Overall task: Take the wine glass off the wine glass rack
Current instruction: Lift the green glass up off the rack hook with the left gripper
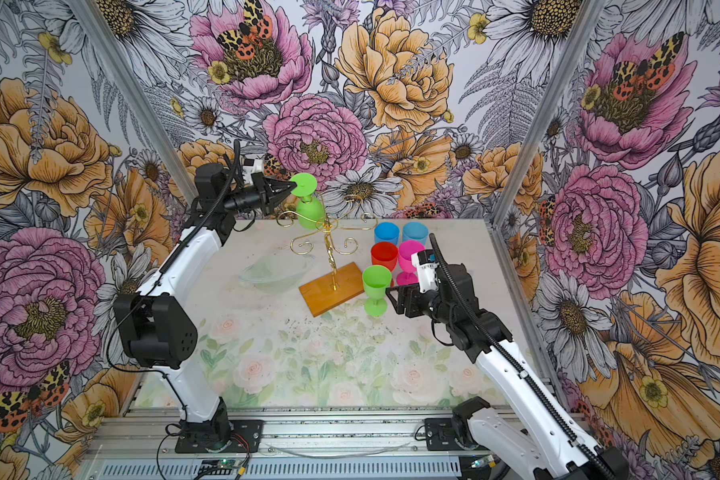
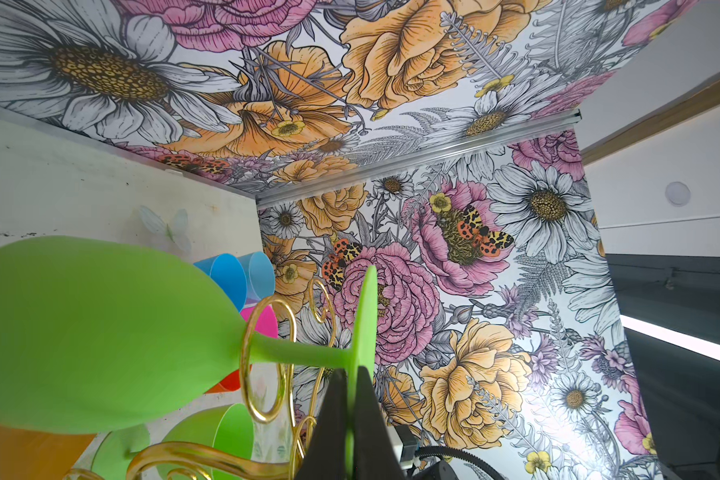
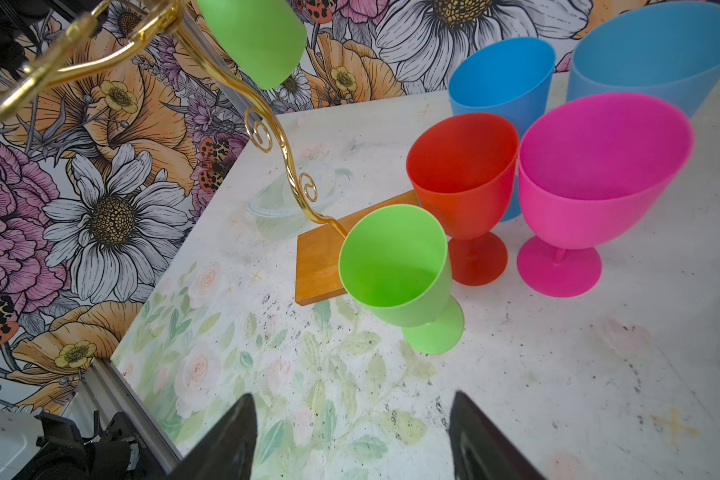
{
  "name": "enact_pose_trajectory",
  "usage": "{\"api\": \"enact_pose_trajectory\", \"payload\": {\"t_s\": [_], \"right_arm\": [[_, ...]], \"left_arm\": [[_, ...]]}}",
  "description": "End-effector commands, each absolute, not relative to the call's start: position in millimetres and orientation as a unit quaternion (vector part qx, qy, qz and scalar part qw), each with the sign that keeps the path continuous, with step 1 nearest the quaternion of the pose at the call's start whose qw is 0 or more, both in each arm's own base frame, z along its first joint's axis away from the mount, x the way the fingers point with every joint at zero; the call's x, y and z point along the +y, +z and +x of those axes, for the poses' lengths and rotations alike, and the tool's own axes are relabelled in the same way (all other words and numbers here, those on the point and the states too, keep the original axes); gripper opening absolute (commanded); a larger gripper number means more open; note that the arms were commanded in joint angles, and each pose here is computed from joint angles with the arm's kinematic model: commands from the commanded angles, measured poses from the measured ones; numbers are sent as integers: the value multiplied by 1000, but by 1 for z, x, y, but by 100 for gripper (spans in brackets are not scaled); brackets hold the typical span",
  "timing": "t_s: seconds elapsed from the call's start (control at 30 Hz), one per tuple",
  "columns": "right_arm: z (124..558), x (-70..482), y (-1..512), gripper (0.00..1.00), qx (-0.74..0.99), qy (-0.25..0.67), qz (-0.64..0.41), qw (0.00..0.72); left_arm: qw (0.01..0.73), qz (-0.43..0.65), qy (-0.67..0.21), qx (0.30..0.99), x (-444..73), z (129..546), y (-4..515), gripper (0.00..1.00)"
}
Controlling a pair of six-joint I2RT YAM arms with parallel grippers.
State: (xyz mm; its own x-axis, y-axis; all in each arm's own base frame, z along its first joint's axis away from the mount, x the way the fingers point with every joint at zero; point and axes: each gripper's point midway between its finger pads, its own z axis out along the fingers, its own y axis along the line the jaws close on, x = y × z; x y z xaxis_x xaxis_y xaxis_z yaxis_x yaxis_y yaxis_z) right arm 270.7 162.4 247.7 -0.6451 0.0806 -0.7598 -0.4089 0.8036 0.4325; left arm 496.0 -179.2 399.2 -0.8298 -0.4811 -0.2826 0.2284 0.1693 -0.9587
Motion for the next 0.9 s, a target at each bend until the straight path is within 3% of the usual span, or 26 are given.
{"api": "enact_pose_trajectory", "payload": {"t_s": [0.0, 0.3, 0.87], "right_arm": [[270, 163, 257, 74, 847, 308, -96, 422], [269, 162, 257, 74, 846, 308, -95, 425], [265, 159, 257, 74, 844, 310, -92, 428]], "left_arm": [[294, -69, -650, 697, -178, 490, 423, 0], [275, -81, -652, 702, -187, 503, 406, 0], [243, -57, -663, 706, -199, 485, 404, 0]]}}
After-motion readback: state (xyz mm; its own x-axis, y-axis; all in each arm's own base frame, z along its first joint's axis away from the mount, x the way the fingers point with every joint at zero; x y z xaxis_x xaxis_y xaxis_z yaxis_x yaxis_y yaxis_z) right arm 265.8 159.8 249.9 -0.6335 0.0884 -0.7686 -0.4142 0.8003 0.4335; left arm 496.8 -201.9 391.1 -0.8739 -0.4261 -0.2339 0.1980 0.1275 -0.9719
